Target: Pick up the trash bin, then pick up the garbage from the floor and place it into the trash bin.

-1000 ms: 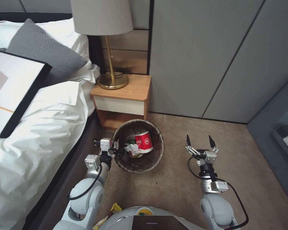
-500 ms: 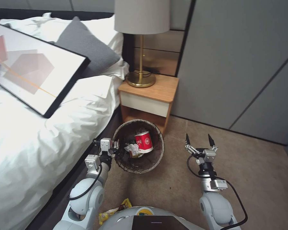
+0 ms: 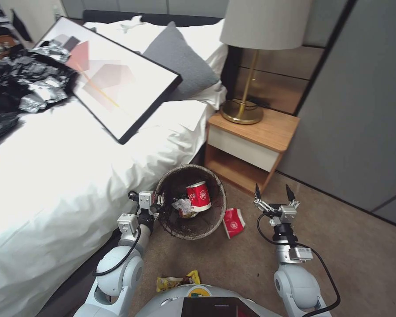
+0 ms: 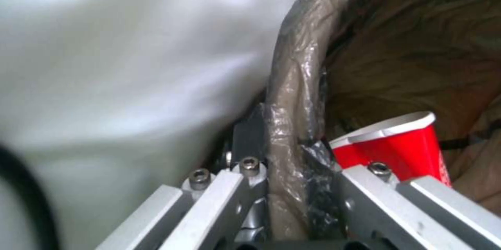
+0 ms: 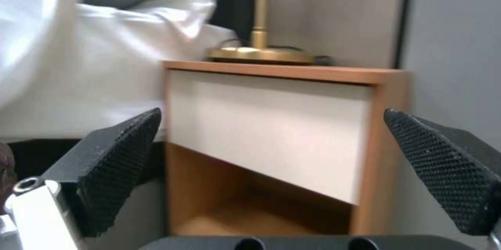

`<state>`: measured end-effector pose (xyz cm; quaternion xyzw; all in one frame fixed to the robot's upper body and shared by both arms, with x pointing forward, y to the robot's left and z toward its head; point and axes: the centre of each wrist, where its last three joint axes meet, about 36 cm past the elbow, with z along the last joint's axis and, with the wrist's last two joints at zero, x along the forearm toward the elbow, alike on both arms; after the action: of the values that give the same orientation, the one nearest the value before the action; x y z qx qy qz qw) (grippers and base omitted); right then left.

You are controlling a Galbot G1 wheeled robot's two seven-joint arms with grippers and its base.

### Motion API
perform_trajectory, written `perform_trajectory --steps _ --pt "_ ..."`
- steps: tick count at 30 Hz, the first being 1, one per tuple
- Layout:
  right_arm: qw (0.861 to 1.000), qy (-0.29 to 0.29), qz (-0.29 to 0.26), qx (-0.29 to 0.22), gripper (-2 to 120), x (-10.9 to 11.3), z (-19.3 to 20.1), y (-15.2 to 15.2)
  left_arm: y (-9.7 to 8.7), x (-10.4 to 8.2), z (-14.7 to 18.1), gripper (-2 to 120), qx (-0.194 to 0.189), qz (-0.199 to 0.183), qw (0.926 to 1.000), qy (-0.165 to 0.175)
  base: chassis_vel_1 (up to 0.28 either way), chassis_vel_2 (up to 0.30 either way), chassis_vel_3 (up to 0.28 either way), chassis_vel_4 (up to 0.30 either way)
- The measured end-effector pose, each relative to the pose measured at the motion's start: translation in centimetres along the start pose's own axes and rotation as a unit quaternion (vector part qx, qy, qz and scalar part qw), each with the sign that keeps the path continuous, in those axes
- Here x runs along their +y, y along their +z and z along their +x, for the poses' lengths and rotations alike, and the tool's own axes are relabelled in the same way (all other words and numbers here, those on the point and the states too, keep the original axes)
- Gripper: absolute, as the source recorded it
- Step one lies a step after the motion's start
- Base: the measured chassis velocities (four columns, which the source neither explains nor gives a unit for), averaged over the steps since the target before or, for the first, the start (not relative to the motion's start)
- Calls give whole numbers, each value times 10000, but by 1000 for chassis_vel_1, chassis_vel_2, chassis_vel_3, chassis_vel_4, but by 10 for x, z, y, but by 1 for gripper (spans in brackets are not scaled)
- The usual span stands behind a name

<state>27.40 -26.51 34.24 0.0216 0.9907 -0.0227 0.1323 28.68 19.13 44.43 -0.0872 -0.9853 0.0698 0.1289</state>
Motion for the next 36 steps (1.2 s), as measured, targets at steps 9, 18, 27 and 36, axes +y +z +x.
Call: perform_trajectory --steps 9,18,27,36 --pt "10000 -7 -9 -39 100 1 -2 -1 2 0 -1 0 -22 10 10000 22 62 58 47 48" --pt "10000 -1 21 17 100 -2 -4 1 3 0 -2 0 -19 15 10000 22 0 0 0 0" --pt "9940 -140 266 1056 100 -16 -7 5 2 -2 -1 0 -15 14 10000 42 0 0 0 0" --pt "9736 -401 380 2215 100 -27 -20 50 2 -3 2 0 -8 -9 10000 59 0 0 0 0"
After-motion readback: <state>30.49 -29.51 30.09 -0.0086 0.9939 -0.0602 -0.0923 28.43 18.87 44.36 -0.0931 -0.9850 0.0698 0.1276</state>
